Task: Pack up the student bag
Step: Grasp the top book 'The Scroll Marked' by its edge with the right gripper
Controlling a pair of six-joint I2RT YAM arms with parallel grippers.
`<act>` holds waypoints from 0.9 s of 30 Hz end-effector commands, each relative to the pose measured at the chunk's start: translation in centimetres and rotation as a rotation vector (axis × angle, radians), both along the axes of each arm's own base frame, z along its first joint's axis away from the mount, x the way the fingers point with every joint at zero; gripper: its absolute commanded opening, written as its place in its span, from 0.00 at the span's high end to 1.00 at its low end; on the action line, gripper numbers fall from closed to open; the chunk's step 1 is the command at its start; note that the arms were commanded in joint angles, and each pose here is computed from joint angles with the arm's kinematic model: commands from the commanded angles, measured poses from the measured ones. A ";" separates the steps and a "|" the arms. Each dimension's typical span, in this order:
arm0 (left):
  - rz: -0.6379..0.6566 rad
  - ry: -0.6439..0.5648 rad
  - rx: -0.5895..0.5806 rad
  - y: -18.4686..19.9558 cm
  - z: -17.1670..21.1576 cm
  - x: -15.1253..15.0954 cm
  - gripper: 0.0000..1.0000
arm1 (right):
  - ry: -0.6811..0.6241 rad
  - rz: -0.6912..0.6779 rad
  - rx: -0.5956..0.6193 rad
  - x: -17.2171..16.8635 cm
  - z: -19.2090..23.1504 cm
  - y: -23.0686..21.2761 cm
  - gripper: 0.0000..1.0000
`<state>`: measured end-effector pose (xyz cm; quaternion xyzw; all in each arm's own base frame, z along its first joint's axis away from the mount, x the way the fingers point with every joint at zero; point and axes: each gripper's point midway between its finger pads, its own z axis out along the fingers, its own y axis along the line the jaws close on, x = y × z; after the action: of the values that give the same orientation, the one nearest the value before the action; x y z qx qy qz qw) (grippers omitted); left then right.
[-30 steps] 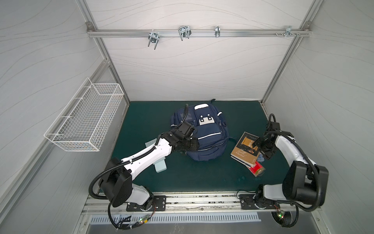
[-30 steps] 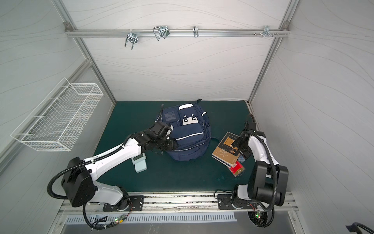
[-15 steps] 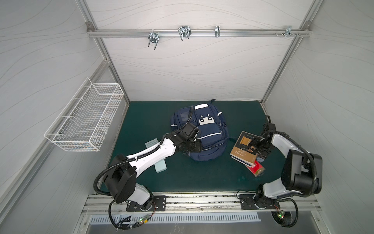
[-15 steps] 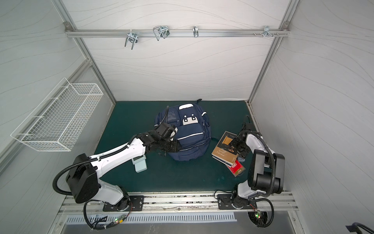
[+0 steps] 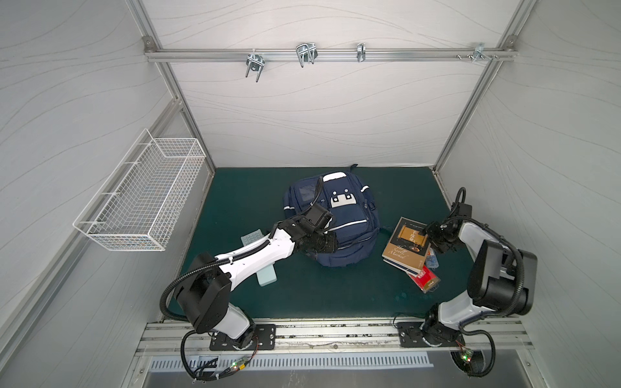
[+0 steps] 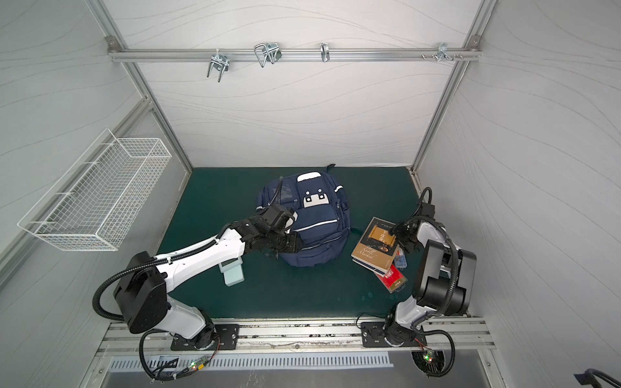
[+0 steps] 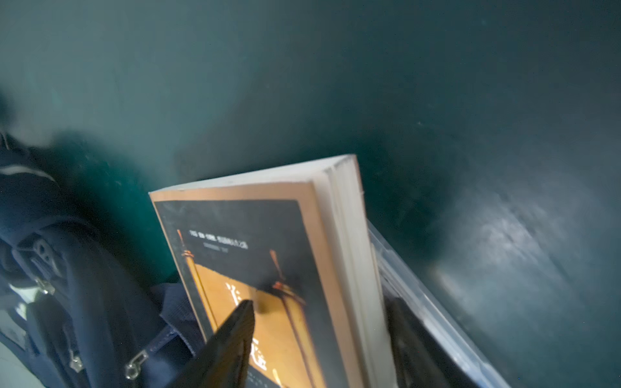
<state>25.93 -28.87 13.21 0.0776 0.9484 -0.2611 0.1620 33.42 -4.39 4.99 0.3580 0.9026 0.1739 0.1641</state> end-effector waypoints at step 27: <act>-0.022 -0.009 -0.097 -2.7 2.7 1.1 0.58 | 0.081 0.162 -0.274 -2.5 5.6 2.2 0.94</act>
<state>26.37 -30.36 14.34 0.0803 0.9412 -0.2878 0.1577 33.13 -0.84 10.25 0.2703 0.9397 0.1068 0.1803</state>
